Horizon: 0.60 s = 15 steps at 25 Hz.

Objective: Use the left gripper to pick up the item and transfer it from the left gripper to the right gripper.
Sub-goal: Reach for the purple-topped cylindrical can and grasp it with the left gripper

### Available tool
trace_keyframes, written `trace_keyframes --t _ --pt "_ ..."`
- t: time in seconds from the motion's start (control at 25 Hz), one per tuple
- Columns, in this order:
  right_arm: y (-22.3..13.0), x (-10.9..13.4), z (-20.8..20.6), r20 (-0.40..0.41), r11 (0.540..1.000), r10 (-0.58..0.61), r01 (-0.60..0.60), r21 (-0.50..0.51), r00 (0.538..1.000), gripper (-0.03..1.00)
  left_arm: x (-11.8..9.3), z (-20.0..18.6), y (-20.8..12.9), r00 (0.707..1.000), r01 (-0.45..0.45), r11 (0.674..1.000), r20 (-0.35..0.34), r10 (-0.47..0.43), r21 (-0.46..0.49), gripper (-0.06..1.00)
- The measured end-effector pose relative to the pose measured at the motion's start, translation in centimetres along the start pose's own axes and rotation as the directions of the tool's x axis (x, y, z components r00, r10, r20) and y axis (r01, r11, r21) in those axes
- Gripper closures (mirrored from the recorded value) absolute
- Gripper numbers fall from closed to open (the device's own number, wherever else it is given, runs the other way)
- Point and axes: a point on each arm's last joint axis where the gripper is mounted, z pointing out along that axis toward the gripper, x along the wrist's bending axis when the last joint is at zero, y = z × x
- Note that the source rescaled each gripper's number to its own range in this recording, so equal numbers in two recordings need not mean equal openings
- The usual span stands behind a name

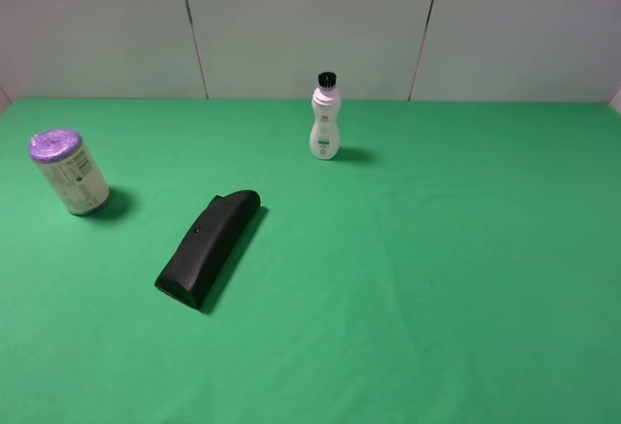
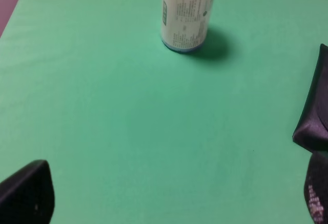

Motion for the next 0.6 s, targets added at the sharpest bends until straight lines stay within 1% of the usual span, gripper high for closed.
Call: trace_keyframes --t 0.6 --pt "0.00 0.00 0.00 0.000 1.000 0.000 0.000 0.000 1.000 -0.03 0.00 0.00 0.00 1.000 0.000 1.000 0.000 0.000 0.000 -0.01"
